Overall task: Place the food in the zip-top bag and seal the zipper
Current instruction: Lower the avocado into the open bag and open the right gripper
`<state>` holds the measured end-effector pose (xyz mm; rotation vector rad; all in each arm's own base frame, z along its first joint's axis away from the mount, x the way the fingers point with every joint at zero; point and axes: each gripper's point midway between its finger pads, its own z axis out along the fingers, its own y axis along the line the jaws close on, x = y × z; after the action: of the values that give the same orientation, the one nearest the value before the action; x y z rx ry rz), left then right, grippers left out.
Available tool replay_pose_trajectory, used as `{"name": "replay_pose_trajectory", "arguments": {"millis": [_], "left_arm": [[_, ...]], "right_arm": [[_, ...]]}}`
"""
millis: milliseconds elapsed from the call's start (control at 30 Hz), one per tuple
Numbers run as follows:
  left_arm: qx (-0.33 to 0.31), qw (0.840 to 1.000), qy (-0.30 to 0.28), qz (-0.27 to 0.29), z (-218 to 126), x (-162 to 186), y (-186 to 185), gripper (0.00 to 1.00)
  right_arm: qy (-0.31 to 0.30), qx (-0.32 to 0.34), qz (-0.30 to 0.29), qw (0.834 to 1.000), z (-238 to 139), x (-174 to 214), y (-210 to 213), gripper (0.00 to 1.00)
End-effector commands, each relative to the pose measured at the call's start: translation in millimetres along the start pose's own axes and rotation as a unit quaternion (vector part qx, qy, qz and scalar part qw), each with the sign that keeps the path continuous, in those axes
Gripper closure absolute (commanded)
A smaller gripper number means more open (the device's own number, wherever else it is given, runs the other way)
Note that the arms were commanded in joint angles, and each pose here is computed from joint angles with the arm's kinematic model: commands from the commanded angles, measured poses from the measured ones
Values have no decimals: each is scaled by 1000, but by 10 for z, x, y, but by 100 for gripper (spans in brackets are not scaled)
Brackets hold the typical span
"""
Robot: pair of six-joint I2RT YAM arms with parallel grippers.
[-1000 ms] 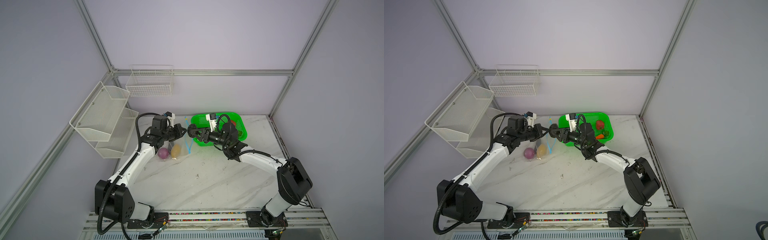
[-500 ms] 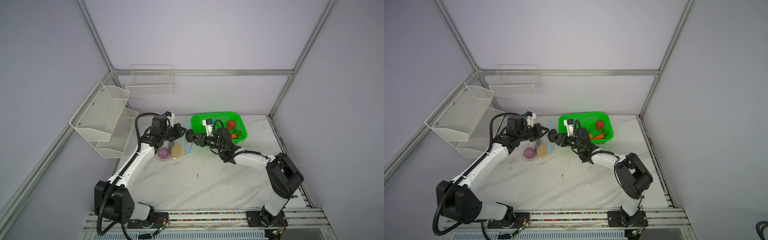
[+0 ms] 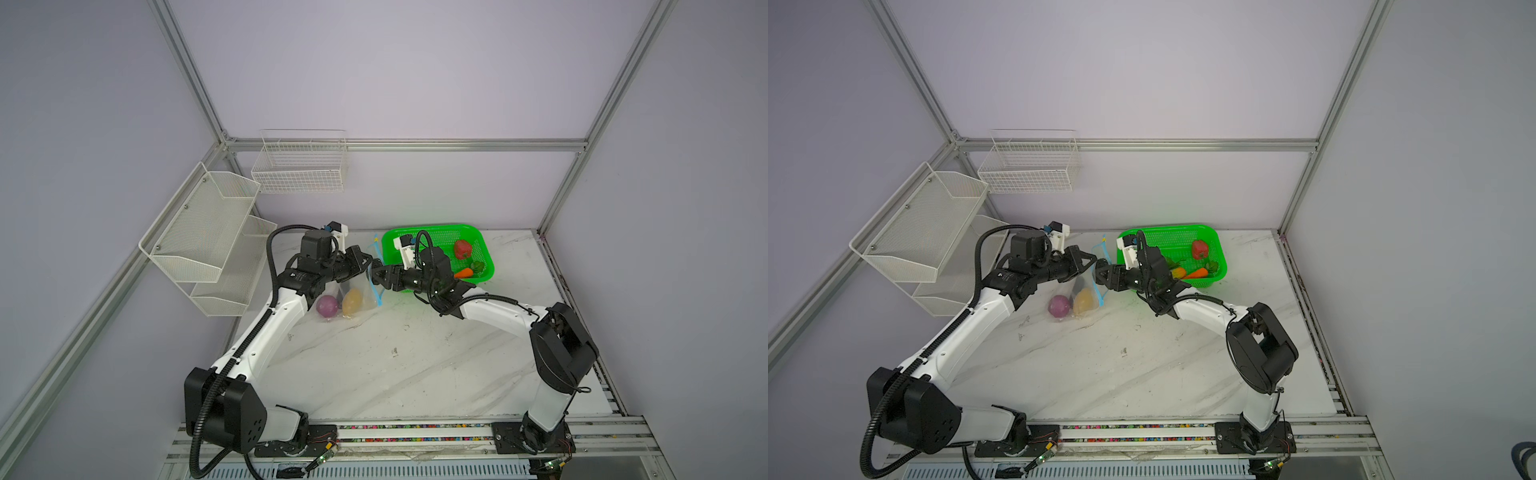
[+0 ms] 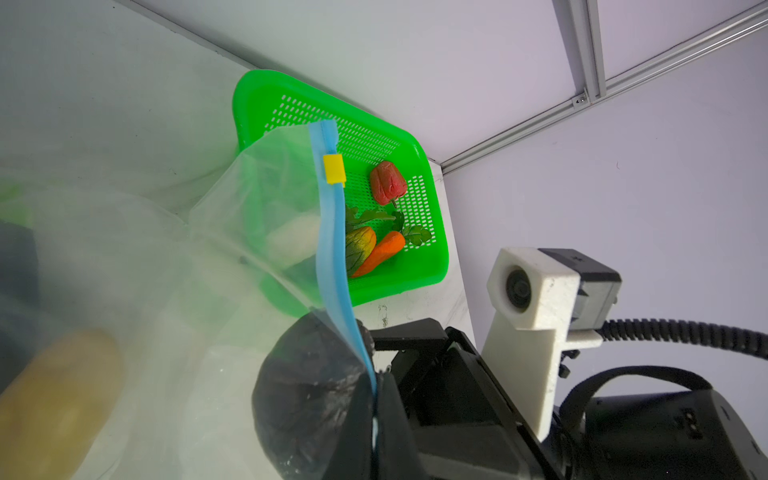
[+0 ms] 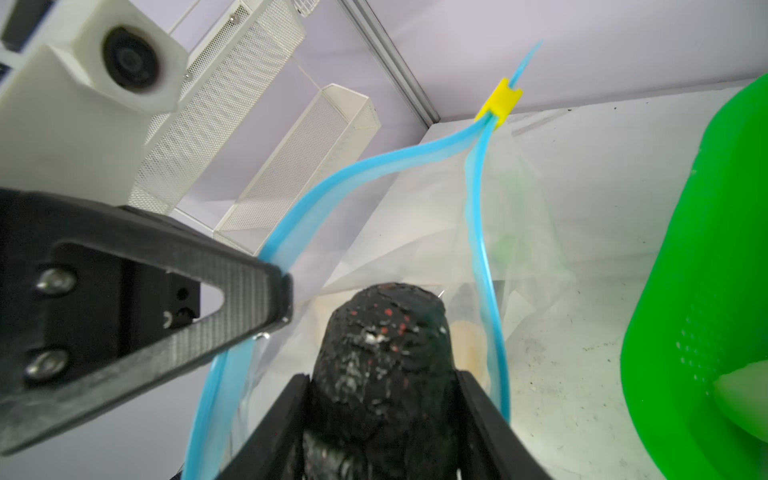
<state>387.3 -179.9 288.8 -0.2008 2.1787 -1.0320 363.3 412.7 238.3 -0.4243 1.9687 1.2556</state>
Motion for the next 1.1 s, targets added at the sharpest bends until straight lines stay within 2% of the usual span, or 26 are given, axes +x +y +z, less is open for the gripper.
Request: {"name": "replay_pose_trajectory", "arguments": {"millis": [0, 200, 600, 1067], "left_arm": [[46, 998, -34, 22, -195, -181, -356, 100], [48, 998, -34, 23, -196, -186, -370, 100], [47, 998, -31, 24, -179, -171, -356, 100], [40, 999, -28, 22, -137, -140, -285, 100]], "right_arm": [[36, 30, -12, 999, 70, 167, -104, 52], [47, 29, -14, 998, 130, 192, -116, 48], [42, 17, -21, 999, 153, 101, -19, 29], [27, 34, -33, 999, 13, -32, 50, 28]]}}
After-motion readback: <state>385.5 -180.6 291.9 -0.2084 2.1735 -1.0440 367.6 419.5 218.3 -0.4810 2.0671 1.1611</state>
